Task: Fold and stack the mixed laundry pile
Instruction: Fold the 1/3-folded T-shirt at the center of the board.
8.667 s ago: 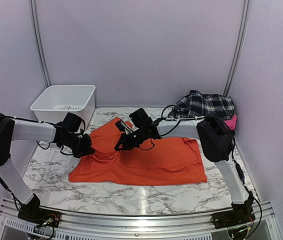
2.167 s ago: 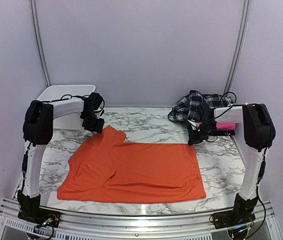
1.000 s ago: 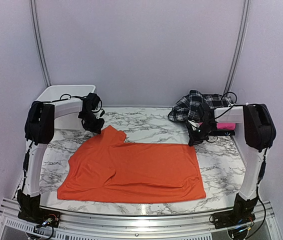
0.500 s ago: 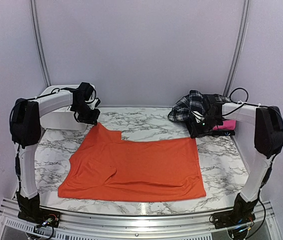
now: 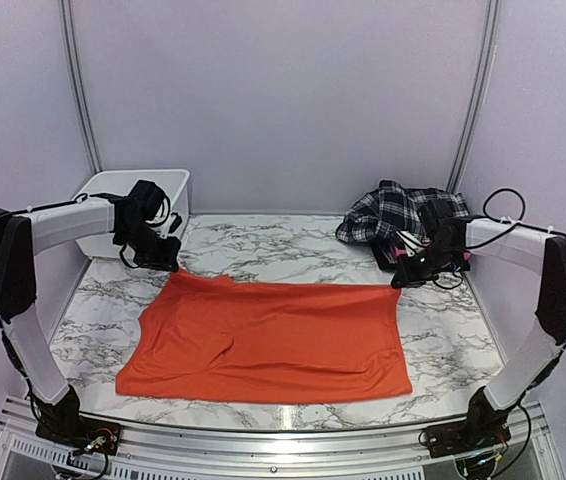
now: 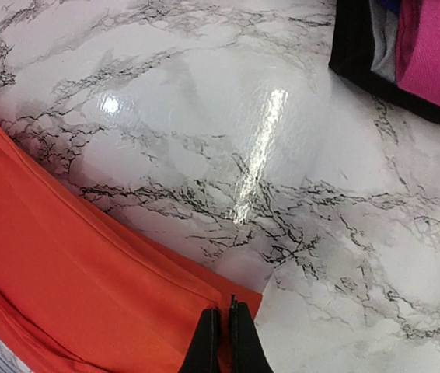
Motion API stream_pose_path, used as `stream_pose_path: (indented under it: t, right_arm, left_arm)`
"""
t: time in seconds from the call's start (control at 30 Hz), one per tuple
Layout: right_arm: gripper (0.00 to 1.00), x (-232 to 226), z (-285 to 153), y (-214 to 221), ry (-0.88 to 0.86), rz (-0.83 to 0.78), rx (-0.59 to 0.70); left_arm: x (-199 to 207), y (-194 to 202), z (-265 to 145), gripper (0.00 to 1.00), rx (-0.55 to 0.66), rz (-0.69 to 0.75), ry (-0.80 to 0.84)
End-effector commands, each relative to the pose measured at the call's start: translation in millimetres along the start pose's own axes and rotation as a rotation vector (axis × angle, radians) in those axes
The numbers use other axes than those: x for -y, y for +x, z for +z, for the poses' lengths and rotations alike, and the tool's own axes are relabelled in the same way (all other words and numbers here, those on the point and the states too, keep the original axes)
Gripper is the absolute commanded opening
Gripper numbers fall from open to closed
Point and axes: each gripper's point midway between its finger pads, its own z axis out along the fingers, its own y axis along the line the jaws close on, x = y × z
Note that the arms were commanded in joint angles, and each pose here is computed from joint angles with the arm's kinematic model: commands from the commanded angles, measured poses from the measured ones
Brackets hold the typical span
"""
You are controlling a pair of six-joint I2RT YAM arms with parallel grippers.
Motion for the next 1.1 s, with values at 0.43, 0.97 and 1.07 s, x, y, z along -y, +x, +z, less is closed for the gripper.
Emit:
stream_pose_path:
  t: [0.43, 0.97, 1.07]
  right_arm:
    - [0.00, -6, -16, 44, -0.016, 0.070, -0.001]
    - [0.00, -13, 4, 81, -0.071, 0.202, -0.153]
    - [0.00, -13, -8, 72, -0.055, 0.203, -0.113]
  left_arm:
    - [22, 72, -37, 0.00, 0.043, -0.042, 0.060]
    - [15, 135, -12, 0.00, -0.050, -0.156, 0.009]
    - [18, 125, -23, 0.00, -0.002, -0.150, 0.021]
